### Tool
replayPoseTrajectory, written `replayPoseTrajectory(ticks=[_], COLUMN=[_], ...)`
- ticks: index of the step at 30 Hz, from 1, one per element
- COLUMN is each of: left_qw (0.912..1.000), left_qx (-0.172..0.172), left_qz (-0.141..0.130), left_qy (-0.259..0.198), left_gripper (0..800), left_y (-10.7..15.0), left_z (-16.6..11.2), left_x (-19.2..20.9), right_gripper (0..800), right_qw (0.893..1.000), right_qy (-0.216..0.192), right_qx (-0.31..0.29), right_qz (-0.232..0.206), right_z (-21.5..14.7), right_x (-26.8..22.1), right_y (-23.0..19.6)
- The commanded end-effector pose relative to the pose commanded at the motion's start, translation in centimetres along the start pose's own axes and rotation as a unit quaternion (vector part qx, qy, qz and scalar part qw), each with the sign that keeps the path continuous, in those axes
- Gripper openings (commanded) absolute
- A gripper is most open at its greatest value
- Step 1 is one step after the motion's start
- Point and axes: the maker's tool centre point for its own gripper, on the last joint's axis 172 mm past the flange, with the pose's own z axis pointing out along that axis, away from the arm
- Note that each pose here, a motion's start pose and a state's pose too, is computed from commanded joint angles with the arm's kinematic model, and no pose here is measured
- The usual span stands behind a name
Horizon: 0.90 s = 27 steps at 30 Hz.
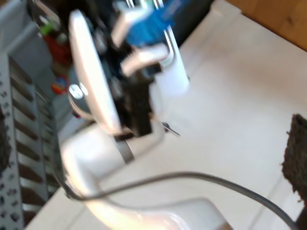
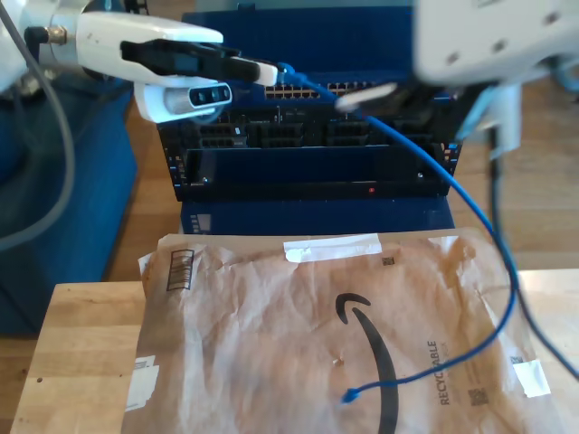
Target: Grab the cable and plug it in
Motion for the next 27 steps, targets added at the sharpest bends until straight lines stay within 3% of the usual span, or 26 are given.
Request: replayPoseTrajectory(ticks=[3,10,20,27], left_qw=[0.9999,0.9989,0.9985,0.9981], left_qx=[0.006,0.033,0.041,0.051], left_qz=[0.005,0.01,0.011,0.012], left_qy=[-0.011,-0.031,-0.034,-0.032], left_gripper=[3,5,5,14], left_y=[-0.4,-1.3,-1.5,-2.0], left_z=[-0.3,-0.9,-1.0,-0.9], left_x=[-0.4,-0.7,-0.6,-0.4], right_gripper=[792,792,770,692], right_qw=[0.999,0.993,0.99,0.988], right_qy=[-0.005,0.032,0.04,0.043], right_qx=[0.031,0.045,0.082,0.098], right_qz=[-0.034,-0.1,-0.108,-0.107], right_z=[1.1,3.5,2.8,2.6], right_x=[-0.8,0.7,1.1,1.4], right_y=[-0.6,1.0,0.4,-0.2])
